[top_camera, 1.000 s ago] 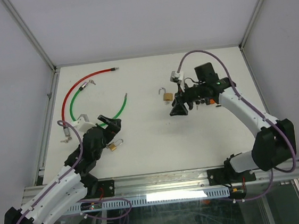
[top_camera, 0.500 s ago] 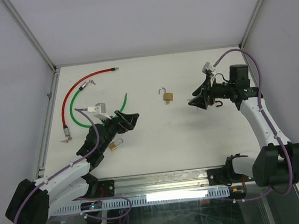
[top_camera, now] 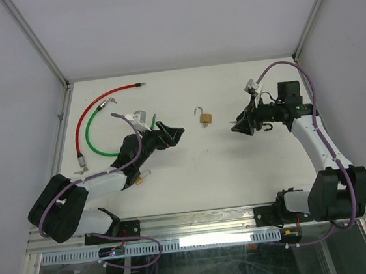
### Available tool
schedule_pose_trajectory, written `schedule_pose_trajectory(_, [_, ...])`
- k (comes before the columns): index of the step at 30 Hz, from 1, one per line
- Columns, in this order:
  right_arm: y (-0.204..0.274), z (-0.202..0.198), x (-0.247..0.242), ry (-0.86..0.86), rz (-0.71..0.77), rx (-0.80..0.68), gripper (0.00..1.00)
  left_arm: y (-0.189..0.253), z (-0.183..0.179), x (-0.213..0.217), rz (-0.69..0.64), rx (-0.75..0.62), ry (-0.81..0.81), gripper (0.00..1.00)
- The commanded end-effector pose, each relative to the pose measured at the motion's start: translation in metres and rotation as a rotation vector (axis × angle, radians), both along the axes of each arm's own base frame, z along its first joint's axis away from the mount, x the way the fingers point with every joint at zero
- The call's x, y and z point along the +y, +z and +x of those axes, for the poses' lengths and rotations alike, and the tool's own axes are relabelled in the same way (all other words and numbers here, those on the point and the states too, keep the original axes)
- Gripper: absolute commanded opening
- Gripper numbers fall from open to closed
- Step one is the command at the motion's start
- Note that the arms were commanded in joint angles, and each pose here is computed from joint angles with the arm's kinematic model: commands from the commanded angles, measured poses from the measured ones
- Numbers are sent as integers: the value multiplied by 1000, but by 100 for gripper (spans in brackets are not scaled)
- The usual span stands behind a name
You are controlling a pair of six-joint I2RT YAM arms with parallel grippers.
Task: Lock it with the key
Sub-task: Pick up the lock from the center of the board.
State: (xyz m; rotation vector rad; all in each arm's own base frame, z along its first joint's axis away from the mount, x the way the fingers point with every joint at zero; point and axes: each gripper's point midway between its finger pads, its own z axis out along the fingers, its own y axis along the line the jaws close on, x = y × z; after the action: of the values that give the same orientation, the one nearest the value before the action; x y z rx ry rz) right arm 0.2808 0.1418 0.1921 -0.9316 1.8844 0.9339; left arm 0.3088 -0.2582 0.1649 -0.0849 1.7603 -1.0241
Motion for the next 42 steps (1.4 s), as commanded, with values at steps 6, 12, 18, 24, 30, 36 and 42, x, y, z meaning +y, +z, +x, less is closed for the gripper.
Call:
schedule_pose_trajectory(6, [19,9,-3,6,-25,-96,62,21,15,-36,-115,-56,-115,99])
schedule_pose_trajectory(12, [13,10,-2,7,-39,-88,61,1,27,-47,-80,-10,-123,97])
schedule_pose_trajectory(18, [10,12,-2,-1,-46,-85,61,-19,45,-54,7,26,-62,93])
schedule_pose_trajectory(24, [7,15,-4,-12,-56,-82,61,-33,80,-75,110,149,24,82])
schedule_pose_trajectory(30, [3,16,-4,-15,-58,-68,61,-59,106,-86,298,261,178,78])
schedule_pose_trajectory(36, [2,18,-8,-29,-65,-66,62,-77,121,-106,445,238,207,79])
schedule_pose_trajectory(42, [5,18,-9,-30,-44,-61,61,-90,133,-120,545,214,227,76])
